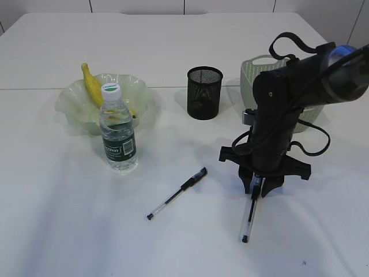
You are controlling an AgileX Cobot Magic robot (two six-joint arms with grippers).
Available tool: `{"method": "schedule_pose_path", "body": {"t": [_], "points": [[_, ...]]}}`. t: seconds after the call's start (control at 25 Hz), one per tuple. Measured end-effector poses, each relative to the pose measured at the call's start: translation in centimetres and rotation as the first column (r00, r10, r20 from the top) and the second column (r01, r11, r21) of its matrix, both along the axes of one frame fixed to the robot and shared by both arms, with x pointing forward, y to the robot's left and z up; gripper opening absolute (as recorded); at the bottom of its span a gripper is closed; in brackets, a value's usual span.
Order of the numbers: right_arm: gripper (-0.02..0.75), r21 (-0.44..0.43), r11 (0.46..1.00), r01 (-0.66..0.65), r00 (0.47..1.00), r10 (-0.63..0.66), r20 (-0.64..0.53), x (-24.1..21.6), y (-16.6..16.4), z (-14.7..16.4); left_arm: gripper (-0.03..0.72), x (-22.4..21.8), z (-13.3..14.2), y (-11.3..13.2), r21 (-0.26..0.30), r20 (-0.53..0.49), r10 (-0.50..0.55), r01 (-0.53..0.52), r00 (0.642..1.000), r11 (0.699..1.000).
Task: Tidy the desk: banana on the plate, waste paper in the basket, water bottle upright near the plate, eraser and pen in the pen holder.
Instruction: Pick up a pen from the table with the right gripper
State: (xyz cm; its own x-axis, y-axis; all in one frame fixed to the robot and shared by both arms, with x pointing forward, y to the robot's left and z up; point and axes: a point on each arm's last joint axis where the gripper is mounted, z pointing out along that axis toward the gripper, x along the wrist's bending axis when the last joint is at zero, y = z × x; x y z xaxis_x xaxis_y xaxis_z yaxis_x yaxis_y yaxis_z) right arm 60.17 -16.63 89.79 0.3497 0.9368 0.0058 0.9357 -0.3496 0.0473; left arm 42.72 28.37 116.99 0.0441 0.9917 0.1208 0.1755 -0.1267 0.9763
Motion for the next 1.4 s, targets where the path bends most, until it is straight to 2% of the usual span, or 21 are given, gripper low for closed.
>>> {"method": "schedule_pose_path", "body": {"t": [1.24,1.4], "points": [[0.241,0.008,1.000,0.002,1.000,-0.002,0.012,0.11,0.07,0.01,0.538,0.00,0.00,0.00,0.000,0.000,0.000,0.000,1.000,1.000],[0.188,0.007,1.000,0.002,1.000,-0.002,0.009,0.09,0.06,0.00,0.538,0.00,-0.02,0.01,0.000,-0.002,0.001,-0.001,1.000,1.000]]}}
